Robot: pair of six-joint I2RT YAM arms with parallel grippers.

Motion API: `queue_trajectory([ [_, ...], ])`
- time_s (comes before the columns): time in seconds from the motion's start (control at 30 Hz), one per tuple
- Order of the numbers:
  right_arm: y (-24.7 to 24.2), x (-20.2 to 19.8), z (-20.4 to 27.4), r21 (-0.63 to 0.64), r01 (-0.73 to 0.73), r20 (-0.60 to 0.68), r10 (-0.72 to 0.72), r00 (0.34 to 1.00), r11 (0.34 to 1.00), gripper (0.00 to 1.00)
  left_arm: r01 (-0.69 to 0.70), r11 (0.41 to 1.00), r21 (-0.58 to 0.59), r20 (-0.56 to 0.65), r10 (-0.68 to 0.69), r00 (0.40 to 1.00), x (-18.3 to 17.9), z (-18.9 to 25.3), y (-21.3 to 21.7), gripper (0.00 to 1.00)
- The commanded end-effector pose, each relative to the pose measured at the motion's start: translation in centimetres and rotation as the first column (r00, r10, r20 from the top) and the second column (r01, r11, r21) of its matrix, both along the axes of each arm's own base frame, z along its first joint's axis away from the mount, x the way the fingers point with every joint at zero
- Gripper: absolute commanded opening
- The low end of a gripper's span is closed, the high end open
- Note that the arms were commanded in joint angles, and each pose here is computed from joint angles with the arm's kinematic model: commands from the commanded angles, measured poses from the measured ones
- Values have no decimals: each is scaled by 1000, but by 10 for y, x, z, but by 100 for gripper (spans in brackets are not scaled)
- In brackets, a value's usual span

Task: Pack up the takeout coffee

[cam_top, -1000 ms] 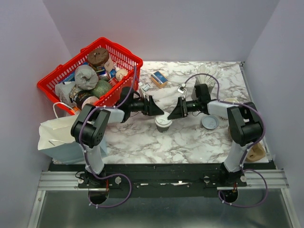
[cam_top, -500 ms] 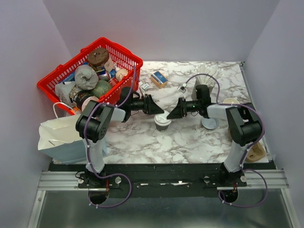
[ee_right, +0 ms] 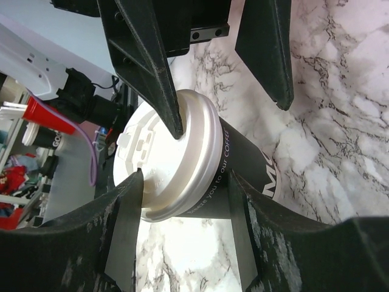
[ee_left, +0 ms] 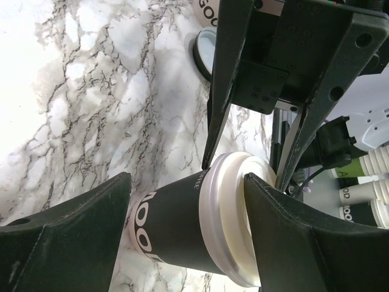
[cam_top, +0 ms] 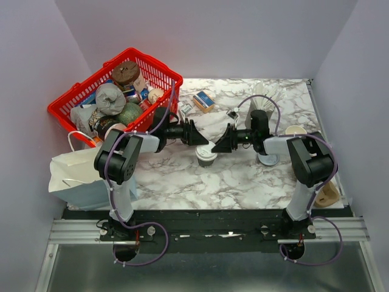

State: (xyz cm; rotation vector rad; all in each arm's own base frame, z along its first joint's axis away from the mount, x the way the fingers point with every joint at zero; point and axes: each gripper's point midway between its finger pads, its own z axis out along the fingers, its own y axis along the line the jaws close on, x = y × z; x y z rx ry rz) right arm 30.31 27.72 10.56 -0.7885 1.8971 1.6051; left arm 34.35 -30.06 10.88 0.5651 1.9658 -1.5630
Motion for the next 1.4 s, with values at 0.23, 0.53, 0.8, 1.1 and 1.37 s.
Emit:
queue_trajectory([
  [0.23,4,8,-53,-138,71,-20,-74,997,988,63,-41,992,118,106,28,994,10,14,10,85],
  [0.53,6,14,-55,-159,77,-55,-87,995,984,63,-57,992,109,216,32,976,0,41,20,92],
  [0.8,6,15,-58,-169,75,-74,-88,993,983,63,-17,987,163,288,-31,957,-24,23,19,99],
  [1.1,6,16,-60,-177,76,-84,-92,992,981,63,32,984,176,311,-87,946,-40,19,3,99],
  [1.37,6,17,-59,-179,78,-83,-95,992,981,63,61,984,170,301,-111,947,-46,23,-2,99],
])
